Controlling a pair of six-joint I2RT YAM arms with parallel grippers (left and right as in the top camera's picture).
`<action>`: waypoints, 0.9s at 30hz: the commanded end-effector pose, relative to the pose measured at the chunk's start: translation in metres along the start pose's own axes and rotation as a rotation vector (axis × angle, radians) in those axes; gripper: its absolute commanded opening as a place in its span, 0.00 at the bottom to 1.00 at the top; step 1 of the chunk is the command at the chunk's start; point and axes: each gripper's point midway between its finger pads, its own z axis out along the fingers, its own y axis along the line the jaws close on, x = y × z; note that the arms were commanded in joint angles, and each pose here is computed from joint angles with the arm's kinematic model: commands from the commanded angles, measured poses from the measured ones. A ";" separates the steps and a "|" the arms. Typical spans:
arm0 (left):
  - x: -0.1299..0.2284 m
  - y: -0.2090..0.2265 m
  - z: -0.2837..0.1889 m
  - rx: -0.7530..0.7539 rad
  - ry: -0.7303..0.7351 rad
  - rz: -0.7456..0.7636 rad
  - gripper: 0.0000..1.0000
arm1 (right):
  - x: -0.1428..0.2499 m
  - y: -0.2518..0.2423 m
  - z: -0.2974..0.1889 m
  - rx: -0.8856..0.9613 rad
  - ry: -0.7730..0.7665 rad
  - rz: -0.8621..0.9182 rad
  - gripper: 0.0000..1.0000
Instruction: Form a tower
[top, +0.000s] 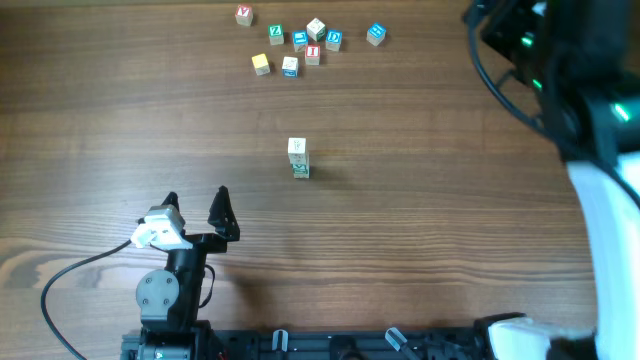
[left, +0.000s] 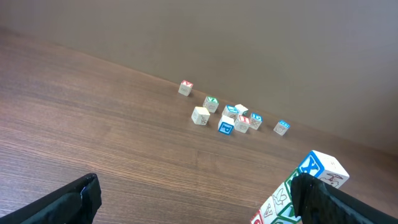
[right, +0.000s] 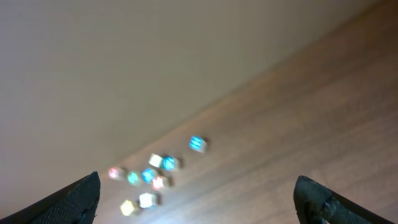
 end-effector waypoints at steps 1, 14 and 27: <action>0.001 -0.001 0.000 0.011 0.004 0.002 1.00 | -0.023 0.001 -0.056 -0.062 -0.101 0.025 1.00; 0.001 -0.001 0.000 0.011 0.004 0.002 1.00 | -0.008 -0.011 -0.058 -0.075 -0.118 0.030 1.00; 0.001 -0.001 0.000 0.012 0.004 0.002 1.00 | 0.045 -0.039 -0.004 -0.172 -0.243 0.062 1.00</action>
